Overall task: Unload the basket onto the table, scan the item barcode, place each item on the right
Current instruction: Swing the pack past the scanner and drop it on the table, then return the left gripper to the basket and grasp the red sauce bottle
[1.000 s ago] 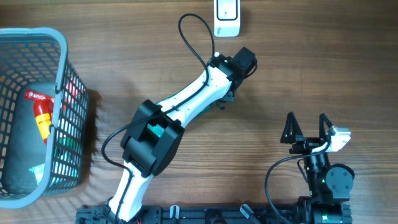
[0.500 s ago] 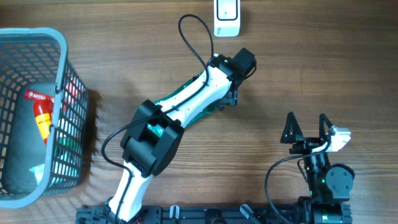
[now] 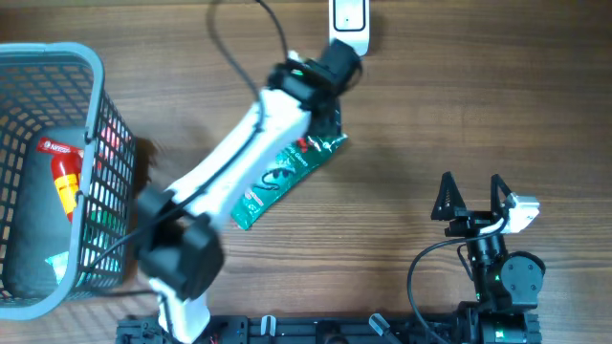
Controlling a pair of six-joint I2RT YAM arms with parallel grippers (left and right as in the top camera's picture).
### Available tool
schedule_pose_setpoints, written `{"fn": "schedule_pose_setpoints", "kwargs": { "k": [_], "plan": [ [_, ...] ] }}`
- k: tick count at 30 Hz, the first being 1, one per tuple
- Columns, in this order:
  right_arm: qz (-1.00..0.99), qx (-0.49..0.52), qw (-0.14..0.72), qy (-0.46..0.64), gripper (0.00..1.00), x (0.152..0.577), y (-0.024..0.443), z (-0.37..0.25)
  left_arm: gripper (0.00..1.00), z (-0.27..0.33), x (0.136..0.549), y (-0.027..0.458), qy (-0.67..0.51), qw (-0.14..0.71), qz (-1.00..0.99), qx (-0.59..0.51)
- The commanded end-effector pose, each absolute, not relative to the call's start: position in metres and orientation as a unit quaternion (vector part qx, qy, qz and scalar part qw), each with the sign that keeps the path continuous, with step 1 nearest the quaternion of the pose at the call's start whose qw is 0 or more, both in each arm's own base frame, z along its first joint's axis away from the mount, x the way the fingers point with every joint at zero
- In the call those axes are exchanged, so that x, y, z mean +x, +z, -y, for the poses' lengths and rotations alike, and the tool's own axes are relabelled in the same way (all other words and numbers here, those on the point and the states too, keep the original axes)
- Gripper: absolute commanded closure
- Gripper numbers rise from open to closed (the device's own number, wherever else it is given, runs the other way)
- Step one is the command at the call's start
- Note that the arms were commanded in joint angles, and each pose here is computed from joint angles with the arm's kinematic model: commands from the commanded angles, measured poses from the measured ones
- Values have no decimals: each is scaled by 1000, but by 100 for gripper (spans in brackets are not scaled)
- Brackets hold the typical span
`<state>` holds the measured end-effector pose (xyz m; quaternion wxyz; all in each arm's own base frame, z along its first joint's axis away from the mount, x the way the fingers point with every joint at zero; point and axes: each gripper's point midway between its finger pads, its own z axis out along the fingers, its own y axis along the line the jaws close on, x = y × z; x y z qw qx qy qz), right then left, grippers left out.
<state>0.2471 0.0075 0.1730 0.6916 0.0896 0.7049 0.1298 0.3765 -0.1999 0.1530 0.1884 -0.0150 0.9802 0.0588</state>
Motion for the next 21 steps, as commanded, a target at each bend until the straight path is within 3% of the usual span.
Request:
{"fn": "schedule_pose_setpoints", "kwargs": {
  "k": [1,8,14,17,21],
  "plan": [
    [-700,95,696,129,0,247,176,-6,0,161,383,212,30,245,-967,-63],
    [-700,95,696,129,0,247,176,-6,0,100,383,306,6,350,-931,-97],
    [-700,95,696,129,1,247,176,-6,0,6,367,402,0,459,-862,-213],
    [-700,95,696,129,0,247,176,-6,0,-53,350,420,27,474,-833,-285],
    [-700,95,696,129,0,247,176,-6,0,-126,321,406,57,438,-807,-392]
  ]
}}
